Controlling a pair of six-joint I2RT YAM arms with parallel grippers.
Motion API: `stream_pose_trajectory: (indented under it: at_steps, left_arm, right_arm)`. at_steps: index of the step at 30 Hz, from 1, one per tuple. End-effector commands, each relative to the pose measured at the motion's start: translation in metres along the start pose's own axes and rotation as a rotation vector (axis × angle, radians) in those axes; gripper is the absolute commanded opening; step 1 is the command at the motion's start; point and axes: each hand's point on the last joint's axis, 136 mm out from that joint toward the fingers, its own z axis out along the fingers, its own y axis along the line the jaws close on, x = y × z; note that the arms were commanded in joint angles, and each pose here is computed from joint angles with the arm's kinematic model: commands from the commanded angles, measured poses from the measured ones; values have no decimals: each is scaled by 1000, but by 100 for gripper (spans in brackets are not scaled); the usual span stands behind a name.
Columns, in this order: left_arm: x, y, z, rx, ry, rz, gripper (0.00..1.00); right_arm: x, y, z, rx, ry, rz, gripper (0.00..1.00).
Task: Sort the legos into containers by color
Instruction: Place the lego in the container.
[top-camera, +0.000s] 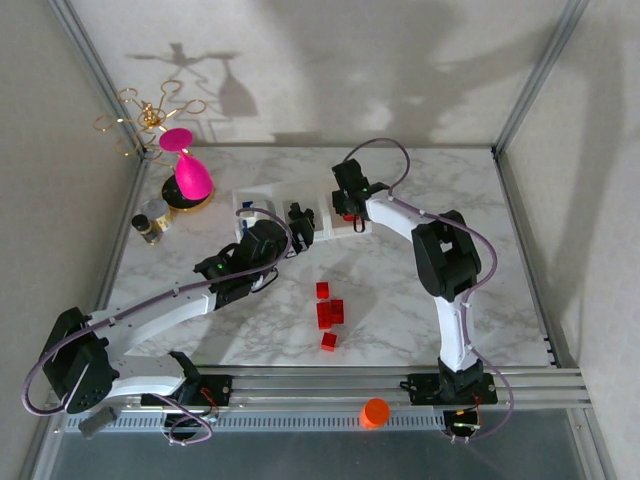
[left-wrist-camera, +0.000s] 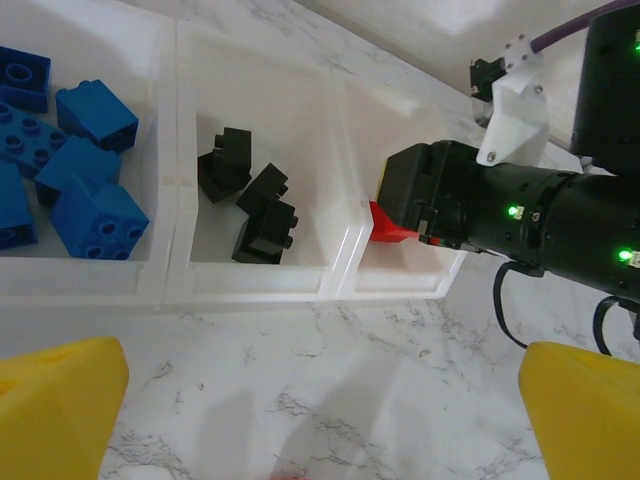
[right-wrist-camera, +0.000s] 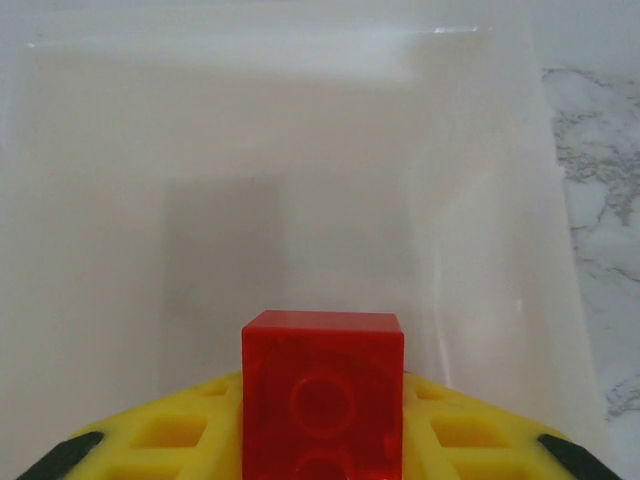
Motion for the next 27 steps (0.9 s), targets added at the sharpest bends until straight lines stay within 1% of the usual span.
stream_pose_trajectory:
  at_steps: [1,9,17,20,24,27]
  left_arm:
    - [-16,-5,-1,3,-42,-1,100]
    - [-19,-10,-5,30,-37,-8,100]
    - [-30,-13,-19,54,-59,-20,100]
    - [-32,-10,-25,51,-63,-21,100]
    - [-32,-4,-34,52,-65,-37,100]
    - [-28,6,-41,51,-59,-57,100]
  right_arm:
    - [-1,-3,3,12,9,-11,37]
    - [-15,5,-11,-38,-22,-17,48]
    - [-29,14,-45,-127,-73,8,50]
    - [-28,18,-60,-161,-81,15,50]
    - [-18,14,-78,-171,-87,26,51]
    - [2,12,-90,-183,-60,23,52]
